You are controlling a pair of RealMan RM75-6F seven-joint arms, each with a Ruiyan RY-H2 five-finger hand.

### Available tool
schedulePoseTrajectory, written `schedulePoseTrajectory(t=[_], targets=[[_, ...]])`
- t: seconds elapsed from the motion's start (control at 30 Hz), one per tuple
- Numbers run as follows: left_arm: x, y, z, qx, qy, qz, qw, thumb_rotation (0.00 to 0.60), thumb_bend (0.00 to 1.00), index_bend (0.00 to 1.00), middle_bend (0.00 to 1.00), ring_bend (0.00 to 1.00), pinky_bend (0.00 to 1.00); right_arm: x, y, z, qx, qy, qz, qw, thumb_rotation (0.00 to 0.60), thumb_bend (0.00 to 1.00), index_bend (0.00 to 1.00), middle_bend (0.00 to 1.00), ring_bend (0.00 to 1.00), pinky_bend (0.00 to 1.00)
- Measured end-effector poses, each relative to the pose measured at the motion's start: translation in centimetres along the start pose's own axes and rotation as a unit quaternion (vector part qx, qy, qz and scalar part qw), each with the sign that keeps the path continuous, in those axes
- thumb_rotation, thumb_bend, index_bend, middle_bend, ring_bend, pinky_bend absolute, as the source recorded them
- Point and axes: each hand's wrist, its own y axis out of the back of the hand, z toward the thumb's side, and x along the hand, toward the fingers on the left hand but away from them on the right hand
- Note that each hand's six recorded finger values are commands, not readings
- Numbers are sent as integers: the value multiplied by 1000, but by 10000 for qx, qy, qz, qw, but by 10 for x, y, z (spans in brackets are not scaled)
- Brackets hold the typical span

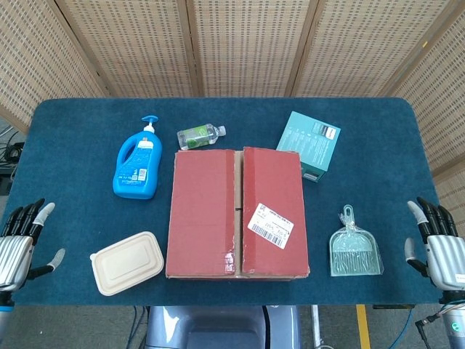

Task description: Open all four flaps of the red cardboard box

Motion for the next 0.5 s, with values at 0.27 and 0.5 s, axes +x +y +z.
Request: schedulePoseTrajectory(t=[0.27, 0.5], targets=[[2, -2, 2, 14, -45, -69, 10000, 517, 349, 26, 0, 0, 0, -1, 2, 2, -179, 85, -1, 9998, 600, 669, 21, 54, 0, 0], [4, -6, 3, 35, -70, -181, 9998, 518, 350, 33, 0, 0, 0, -9, 11, 13, -364, 401, 5, 9985, 600, 761, 49, 96, 0, 0]])
